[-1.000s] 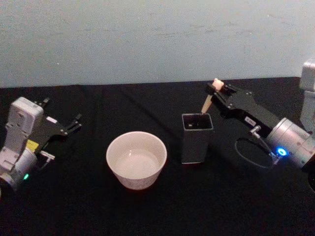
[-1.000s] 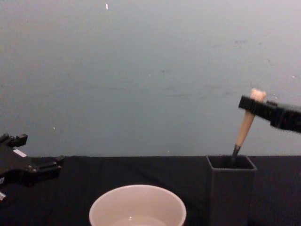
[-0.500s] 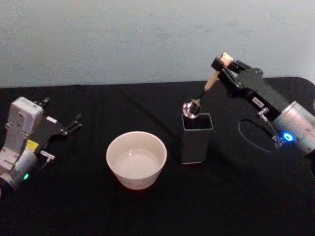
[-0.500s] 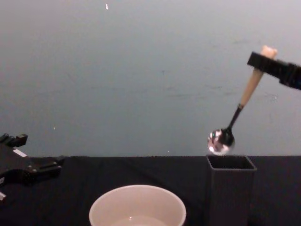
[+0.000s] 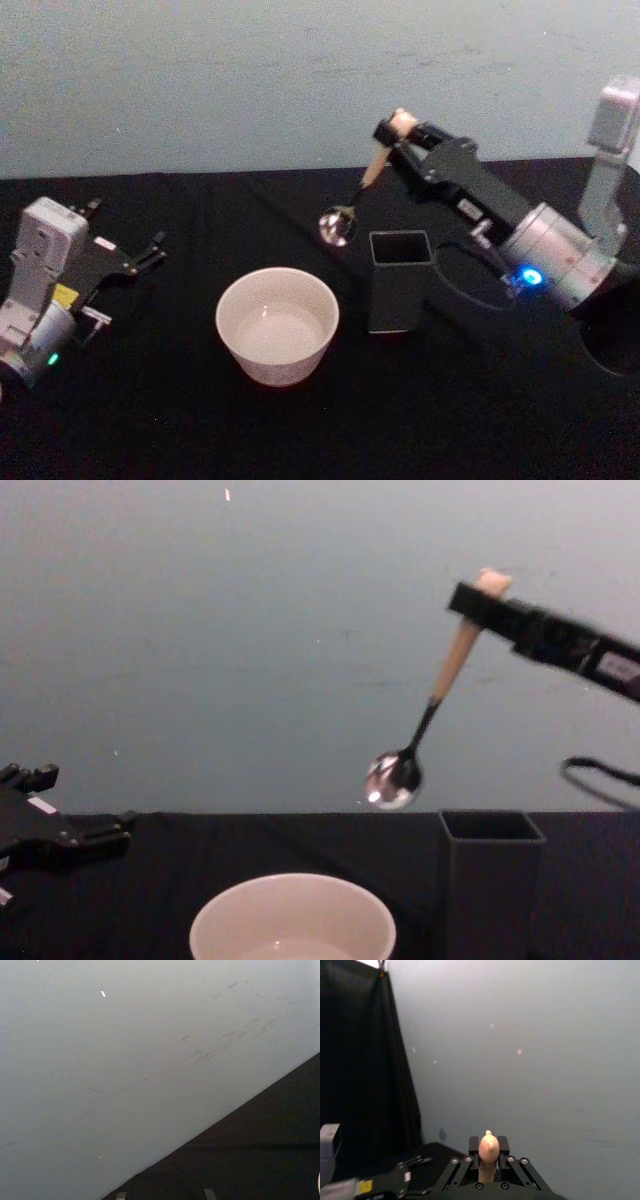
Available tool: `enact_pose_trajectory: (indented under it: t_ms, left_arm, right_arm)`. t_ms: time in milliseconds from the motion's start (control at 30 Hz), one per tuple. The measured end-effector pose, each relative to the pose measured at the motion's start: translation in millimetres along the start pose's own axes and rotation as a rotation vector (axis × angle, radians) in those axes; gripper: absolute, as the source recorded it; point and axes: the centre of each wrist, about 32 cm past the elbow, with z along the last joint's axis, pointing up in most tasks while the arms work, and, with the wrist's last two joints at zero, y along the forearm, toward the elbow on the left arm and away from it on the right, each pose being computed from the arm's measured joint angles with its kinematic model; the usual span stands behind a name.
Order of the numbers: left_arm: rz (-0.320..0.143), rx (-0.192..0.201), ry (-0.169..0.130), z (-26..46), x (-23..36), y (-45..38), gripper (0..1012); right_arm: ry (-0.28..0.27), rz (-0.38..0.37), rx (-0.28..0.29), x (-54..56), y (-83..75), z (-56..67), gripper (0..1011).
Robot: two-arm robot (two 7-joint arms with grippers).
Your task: Pick up the stirring spoon with one hand, stir inside the cup, then place it back in its original position.
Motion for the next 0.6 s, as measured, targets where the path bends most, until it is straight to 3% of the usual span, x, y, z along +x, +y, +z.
enact_pose_trajectory:
  t_ms: [300,600]
  left_arm:
    - [0.0,0.0,0.0,0.0,0.0,0.0,1001]
    - [0.0,0.0,0.0,0.0,0.0,0.0,1001]
  right_arm:
    - [-0.001,0.088,-0.07,-7.0,14.7,-17.0,213]
    - [-0.045,0.161,-0.176,-12.0,25.6,-36.8,213]
